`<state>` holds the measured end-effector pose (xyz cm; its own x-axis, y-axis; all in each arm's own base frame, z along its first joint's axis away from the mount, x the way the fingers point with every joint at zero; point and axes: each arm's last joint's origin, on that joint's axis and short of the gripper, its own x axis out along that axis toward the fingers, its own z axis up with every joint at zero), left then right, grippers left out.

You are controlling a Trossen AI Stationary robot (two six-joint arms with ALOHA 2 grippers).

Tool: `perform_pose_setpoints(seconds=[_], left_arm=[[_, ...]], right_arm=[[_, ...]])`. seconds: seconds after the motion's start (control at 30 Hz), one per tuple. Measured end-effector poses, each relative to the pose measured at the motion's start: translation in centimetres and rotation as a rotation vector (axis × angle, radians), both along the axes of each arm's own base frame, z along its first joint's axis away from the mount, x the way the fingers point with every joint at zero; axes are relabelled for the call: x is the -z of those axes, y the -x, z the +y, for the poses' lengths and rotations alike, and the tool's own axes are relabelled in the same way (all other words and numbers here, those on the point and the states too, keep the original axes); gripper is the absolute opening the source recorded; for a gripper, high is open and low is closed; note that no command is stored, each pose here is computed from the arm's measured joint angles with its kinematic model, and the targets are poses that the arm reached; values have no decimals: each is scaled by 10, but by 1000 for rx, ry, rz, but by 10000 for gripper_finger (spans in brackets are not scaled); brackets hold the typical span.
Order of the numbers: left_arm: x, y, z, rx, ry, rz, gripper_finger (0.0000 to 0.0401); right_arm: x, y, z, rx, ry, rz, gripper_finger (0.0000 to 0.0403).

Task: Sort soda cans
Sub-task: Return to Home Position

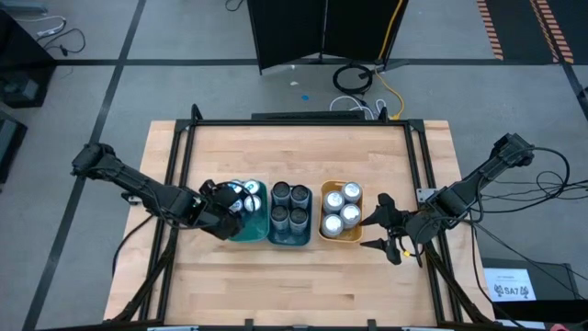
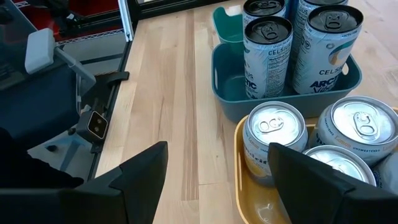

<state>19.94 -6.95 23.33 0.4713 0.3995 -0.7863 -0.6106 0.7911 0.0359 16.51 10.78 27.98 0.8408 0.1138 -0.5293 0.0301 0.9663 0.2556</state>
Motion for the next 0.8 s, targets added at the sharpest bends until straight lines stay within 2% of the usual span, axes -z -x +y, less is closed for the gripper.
perform_pose_setpoints(seconds=[0.23, 0.43, 0.67, 0.73, 0.8], left_arm=[[-9, -3, -2, 41, 19, 4, 290], [-31, -6, -4, 129, -5, -28, 290], [-58, 1, -1, 160, -22, -25, 290], [-64, 5, 1, 210, -67, 16, 290], [-70, 10, 4, 311, -136, 82, 290]], right_arm=[[0, 0, 0, 0, 0, 0, 270], [0, 0, 0, -2, -1, 1, 270], [0, 0, 0, -3, -2, 1, 270], [0, 0, 0, -4, -2, 1, 270], [0, 0, 0, -4, -2, 1, 270]])
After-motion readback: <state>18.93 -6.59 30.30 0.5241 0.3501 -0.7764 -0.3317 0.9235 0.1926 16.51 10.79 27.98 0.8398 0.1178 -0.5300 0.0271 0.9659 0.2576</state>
